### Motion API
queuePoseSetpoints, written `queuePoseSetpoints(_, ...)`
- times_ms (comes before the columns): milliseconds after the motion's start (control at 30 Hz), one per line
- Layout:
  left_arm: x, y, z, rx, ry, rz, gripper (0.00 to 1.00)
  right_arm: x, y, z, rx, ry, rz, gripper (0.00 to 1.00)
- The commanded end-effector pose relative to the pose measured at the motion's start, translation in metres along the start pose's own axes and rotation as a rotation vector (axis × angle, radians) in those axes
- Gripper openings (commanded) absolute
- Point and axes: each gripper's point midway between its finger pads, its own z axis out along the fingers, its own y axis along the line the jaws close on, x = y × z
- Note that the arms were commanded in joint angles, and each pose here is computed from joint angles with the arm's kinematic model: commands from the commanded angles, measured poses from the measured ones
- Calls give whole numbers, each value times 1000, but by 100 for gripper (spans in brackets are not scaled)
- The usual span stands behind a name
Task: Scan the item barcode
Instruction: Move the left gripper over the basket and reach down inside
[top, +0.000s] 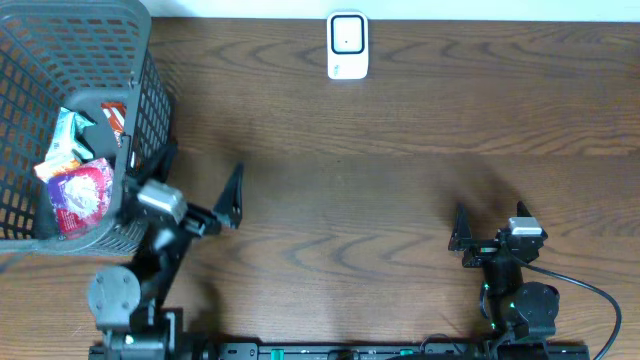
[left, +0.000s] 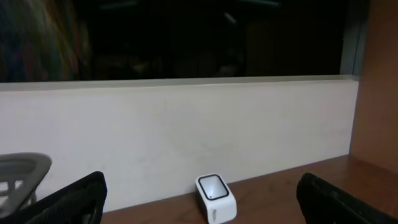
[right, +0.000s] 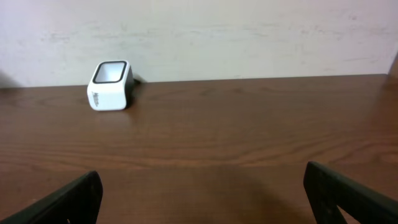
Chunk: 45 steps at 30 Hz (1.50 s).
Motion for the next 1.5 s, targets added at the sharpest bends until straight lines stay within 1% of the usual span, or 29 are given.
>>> queuePoseSetpoints(0, -23, 14, 26, -34, 21, 8, 98, 1, -1, 0, 1, 0, -7, 99)
queuePoseSetpoints(67, -30, 28, 41, -85, 60, -1, 98, 1, -1, 0, 1, 0, -7, 99)
queuePoseSetpoints(200, -37, 41, 69, -94, 147, 24, 98, 1, -1, 0, 2, 0, -7, 99)
queuePoseSetpoints(333, -42, 56, 92, -116, 253, 98, 97, 1, -1, 0, 1, 0, -7, 99)
queuePoseSetpoints(467, -56, 104, 100, -334, 347, 165, 98, 1, -1, 0, 1, 0, -7, 99)
queuePoseSetpoints(567, -67, 146, 92, -520, 419, 245, 97, 1, -1, 0, 1, 0, -7, 99)
queuePoseSetpoints(633, -72, 172, 82, -622, 468, 265, 98, 1, -1, 0, 1, 0, -7, 99)
queuePoseSetpoints(800, -71, 221, 48, -764, 586, 230, 98, 1, -1, 0, 1, 0, -7, 99)
queuePoseSetpoints(933, -67, 251, 17, -863, 663, 200, 98, 1, -1, 0, 1, 0, -7, 99)
queuePoseSetpoints(1000, -63, 260, 5, -890, 693, 197, 98, 1, -1, 0, 1, 0, -7, 99)
queuePoseSetpoints(1100, -55, 261, -4, -891, 736, 172, 98, 1, -1, 0, 1, 0, -7, 99)
queuePoseSetpoints(1300, -49, 262, -5, -887, 755, 161, 98, 1, -1, 0, 1, 0, -7, 99)
queuePoseSetpoints(1400, -29, 267, -10, -884, 836, 162, 98, 1, -1, 0, 1, 0, -7, 99)
queuePoseSetpoints(1467, -17, 280, -19, -939, 897, 169, 98, 1, -1, 0, 1, 0, -7, 99)
